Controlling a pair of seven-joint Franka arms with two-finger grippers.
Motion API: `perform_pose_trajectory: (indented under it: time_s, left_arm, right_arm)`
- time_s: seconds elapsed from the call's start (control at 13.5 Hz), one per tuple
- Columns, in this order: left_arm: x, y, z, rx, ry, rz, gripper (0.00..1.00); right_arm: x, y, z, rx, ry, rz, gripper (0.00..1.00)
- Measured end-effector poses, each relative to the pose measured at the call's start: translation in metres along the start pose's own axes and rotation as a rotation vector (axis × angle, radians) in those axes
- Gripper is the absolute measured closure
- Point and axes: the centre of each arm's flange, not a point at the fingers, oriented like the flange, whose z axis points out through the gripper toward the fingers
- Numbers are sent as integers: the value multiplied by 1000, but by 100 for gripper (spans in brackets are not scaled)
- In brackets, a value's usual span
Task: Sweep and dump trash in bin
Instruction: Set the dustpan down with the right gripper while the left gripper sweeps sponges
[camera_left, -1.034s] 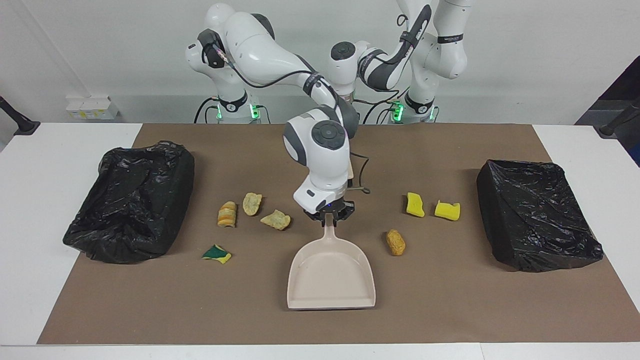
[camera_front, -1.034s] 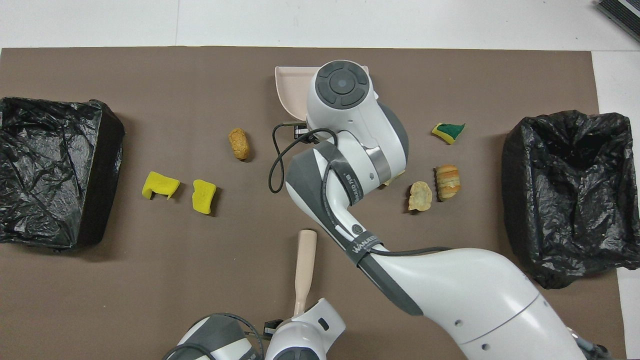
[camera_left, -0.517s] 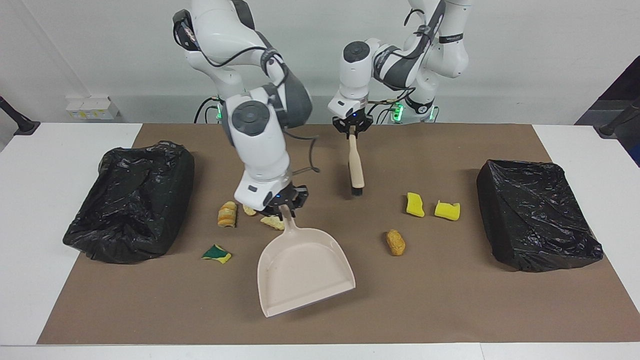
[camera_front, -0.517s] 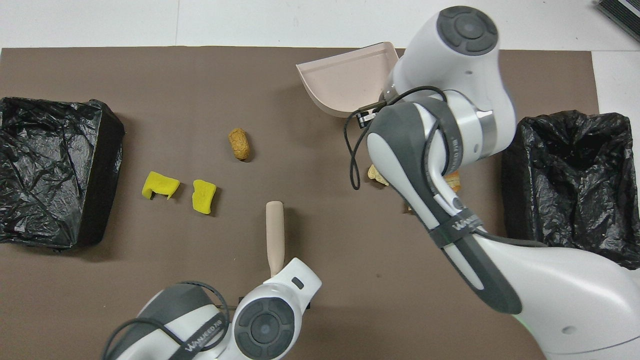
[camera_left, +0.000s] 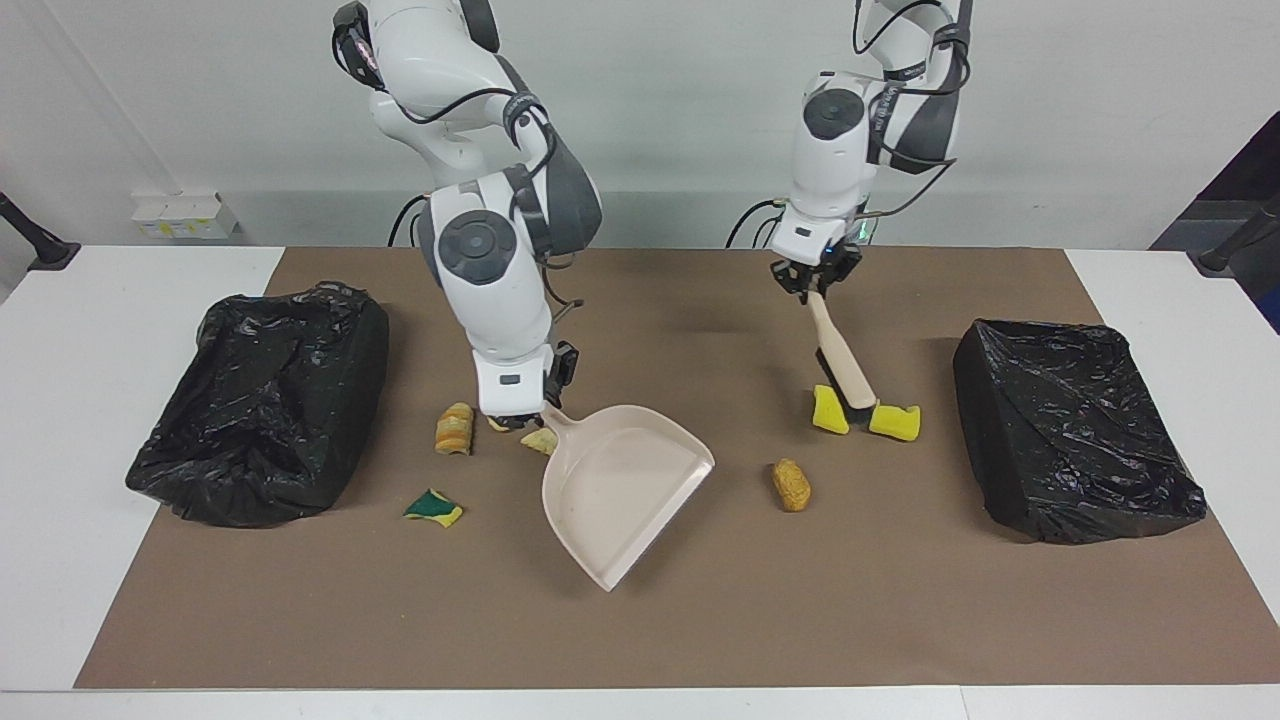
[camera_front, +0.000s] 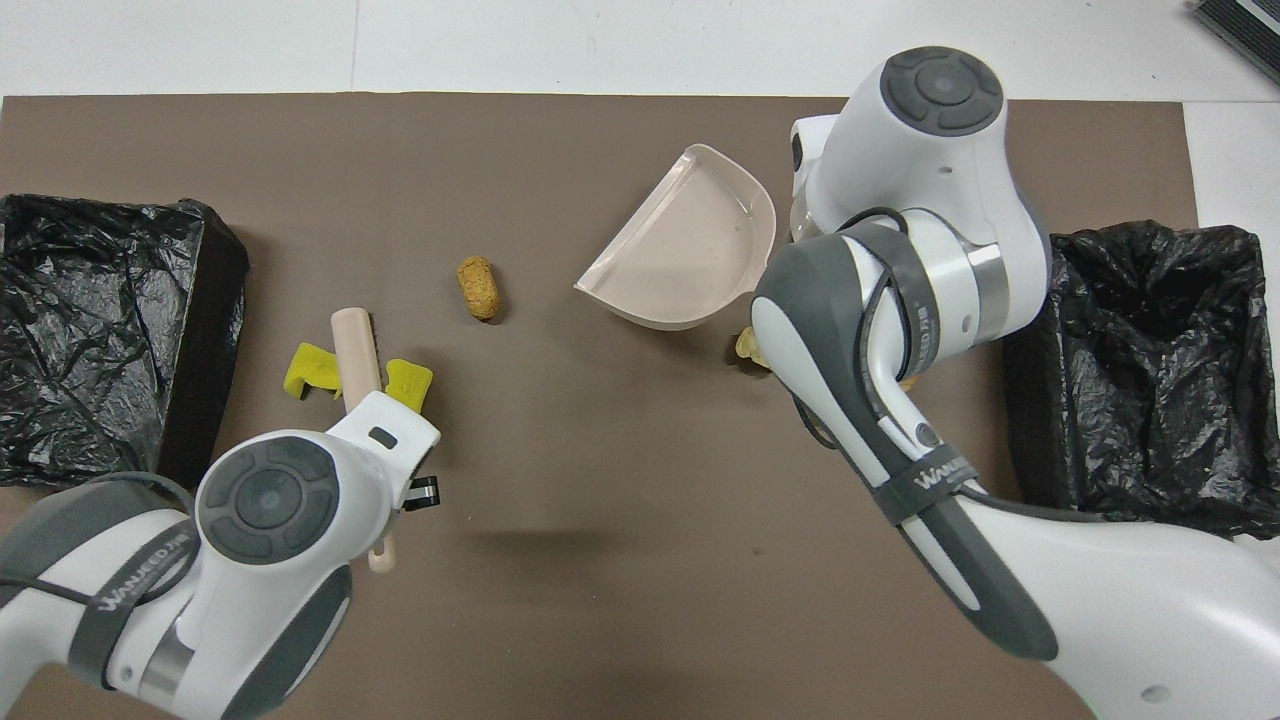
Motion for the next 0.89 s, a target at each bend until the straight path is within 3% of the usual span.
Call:
perform_pose_trajectory:
  time_s: [0.37, 0.66, 0.89]
  left_arm:
    - [41, -71, 32, 126, -5, -23, 73]
    - [40, -75, 59, 151, -51, -17, 73]
    - [36, -73, 84, 150, -71, -7, 73]
  right_arm:
    - [12, -46, 35, -60, -54, -405, 69]
    - [20, -55, 68, -49, -79, -515, 69]
    - [23, -54, 67, -85, -83, -577, 69]
